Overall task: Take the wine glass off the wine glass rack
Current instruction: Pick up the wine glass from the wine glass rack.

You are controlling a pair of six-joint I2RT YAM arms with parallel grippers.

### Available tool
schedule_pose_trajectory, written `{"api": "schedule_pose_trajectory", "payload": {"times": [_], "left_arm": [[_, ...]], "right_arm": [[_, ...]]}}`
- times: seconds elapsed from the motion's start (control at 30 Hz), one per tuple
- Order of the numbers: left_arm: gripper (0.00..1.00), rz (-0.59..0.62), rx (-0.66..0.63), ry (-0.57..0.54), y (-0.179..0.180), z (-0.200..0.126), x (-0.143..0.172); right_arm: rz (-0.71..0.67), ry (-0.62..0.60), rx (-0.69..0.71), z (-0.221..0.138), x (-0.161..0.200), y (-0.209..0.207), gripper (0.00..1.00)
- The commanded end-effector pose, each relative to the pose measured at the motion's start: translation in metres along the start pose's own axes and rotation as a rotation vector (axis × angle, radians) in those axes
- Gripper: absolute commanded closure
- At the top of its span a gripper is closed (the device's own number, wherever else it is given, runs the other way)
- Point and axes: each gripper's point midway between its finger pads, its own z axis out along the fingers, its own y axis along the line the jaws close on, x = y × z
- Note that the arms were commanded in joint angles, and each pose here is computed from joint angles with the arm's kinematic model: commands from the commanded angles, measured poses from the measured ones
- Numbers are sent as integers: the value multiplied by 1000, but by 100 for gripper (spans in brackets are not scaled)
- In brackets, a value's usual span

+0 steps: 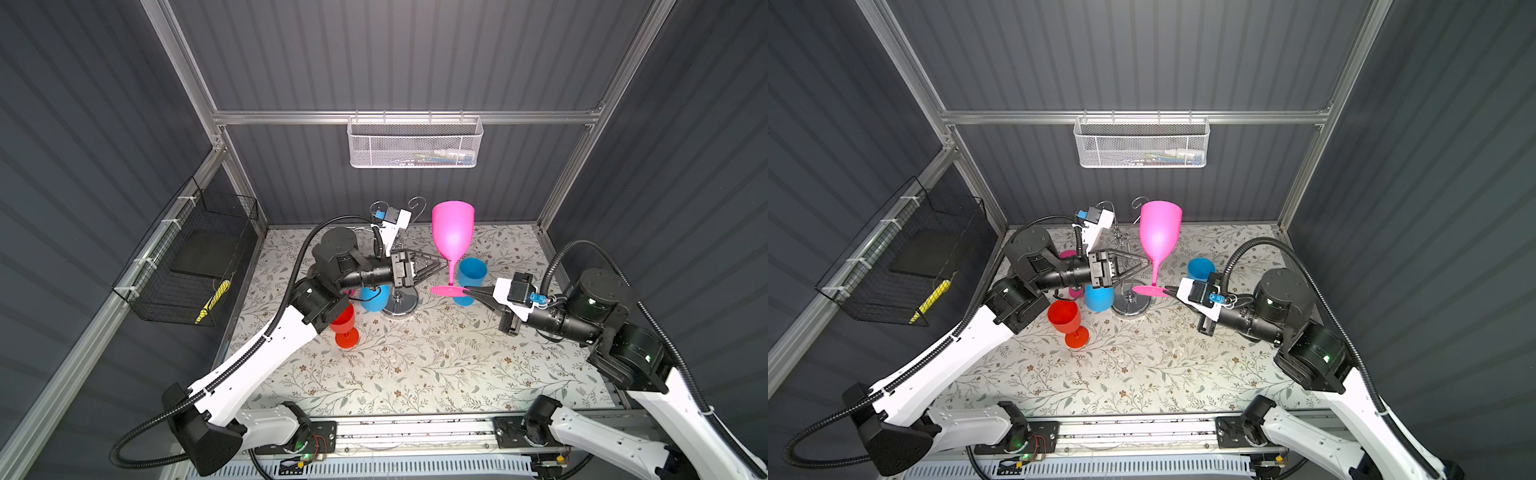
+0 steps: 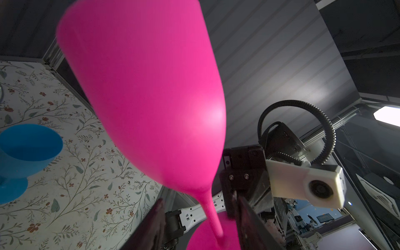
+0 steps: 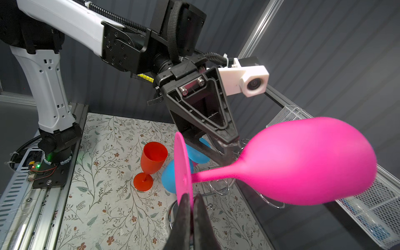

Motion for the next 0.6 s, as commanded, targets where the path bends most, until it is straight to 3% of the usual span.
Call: {"api": "schedule_pose_trajectory", "payload": {"times": [0.0,0.23,0.57], "left_arm": [[48,16,32,32,-8,8,7],[61,2,14,82,-1,21,22],[83,-4,-29,72,6,20,22]], "right_arm": [[-27,-1,13,-2,-3,-1,100],[-57,24,24,3,-1,-2,100],[-120,88,41,11,11,1,100]]}}
